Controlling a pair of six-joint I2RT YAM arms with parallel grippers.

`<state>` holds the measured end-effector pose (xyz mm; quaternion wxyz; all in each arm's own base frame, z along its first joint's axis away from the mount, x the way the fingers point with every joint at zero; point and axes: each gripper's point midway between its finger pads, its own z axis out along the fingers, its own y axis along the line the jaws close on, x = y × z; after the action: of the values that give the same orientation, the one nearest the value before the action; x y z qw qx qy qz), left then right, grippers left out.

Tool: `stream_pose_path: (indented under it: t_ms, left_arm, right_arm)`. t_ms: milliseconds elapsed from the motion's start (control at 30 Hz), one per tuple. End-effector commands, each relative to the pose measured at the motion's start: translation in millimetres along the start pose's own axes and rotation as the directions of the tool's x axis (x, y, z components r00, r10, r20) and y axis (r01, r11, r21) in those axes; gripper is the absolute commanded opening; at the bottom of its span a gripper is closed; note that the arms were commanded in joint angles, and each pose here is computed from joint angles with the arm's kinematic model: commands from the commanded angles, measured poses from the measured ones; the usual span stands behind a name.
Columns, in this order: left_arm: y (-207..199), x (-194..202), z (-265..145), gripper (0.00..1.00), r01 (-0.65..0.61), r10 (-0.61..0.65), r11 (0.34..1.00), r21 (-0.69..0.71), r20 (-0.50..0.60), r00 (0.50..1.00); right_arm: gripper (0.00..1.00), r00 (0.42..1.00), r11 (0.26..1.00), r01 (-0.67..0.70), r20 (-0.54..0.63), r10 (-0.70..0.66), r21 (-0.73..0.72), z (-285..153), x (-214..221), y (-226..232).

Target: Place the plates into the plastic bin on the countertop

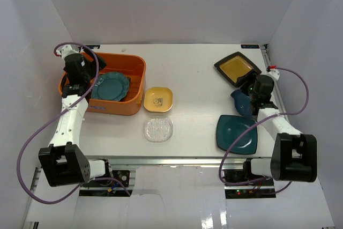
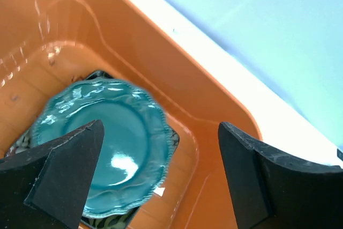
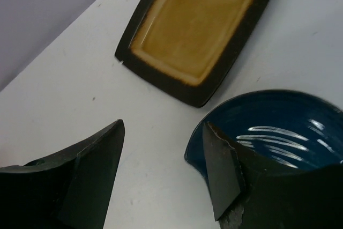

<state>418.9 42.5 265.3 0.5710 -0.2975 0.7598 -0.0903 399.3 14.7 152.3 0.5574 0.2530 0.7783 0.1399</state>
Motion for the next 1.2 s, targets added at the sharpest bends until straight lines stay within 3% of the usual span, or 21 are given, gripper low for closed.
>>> stream_pose_path:
  t_ms: [0,167,267,300,367,467,533,633,867,967,1000,1033,1100,1167]
  left_arm:
    - [-7,-13,-6,0.98,-0.039,0.039,0.999,0.018,0.048,0.998]
    - [-42,7,-16,0.98,-0.019,0.033,0.983,0.184,-0.078,0.996]
    - [-71,-1,-39,0.98,-0.019,0.039,0.954,0.298,-0.061,0.997]
    - [-82,3,-48,0.98,-0.022,0.053,0.931,0.363,-0.075,0.996]
    - [-108,-3,-73,0.98,-0.036,0.067,0.875,0.484,-0.048,0.997]
    - [-143,1,-105,0.98,-0.031,0.103,0.749,0.662,-0.069,0.992]
    - [-169,18,-130,0.98,-0.002,0.151,0.631,0.776,-0.120,0.981]
    - [-177,31,-138,0.98,0.043,0.178,0.576,0.816,-0.176,0.968]
    - [-179,33,-133,0.98,0.047,0.180,0.566,0.823,-0.179,0.967]
    - [-179,38,-130,0.98,0.065,0.179,0.563,0.824,-0.198,0.964]
    - [-179,39,-129,0.98,0.067,0.178,0.564,0.823,-0.201,0.963]
    - [-178,38,-129,0.98,0.066,0.177,0.564,0.823,-0.199,0.964]
    - [-178,39,-127,0.98,0.068,0.176,0.566,0.822,-0.201,0.964]
    - [-177,42,-124,0.98,0.077,0.176,0.571,0.818,-0.213,0.961]
  right_arm:
    - [0.66,0.991,0.995,-0.086,0.108,0.079,0.057,22,-50,-18]
    - [0.61,0.977,0.976,-0.200,0.090,0.192,0.091,64,-65,-44]
    - [0.61,0.973,0.968,-0.229,0.048,0.225,0.106,91,-59,-67]
    - [0.61,0.972,0.968,-0.232,0.067,0.226,0.100,100,-74,-69]
    - [0.61,0.968,0.964,-0.249,0.002,0.250,0.092,117,-58,-78]
    - [0.61,0.956,0.952,-0.284,-0.035,0.290,0.116,138,-50,-96]
    - [0.63,0.947,0.944,-0.305,-0.066,0.314,0.123,153,-40,-104]
    - [0.63,0.935,0.943,-0.316,-0.134,0.328,0.106,176,-28,-104]
    - [0.60,0.892,0.913,-0.402,-0.197,0.406,0.062,201,-11,-94]
    - [0.39,0.861,0.887,-0.461,-0.221,0.457,0.036,206,2,-86]
    - [0.23,0.852,0.877,-0.481,-0.224,0.473,0.022,206,4,-84]
    - [0.17,0.844,0.867,-0.499,-0.229,0.485,-0.001,204,3,-80]
    - [0.08,0.836,0.846,-0.530,-0.204,0.510,-0.055,199,-4,-71]
    - [0.08,0.842,0.832,-0.536,-0.167,0.513,-0.144,192,-32,-52]
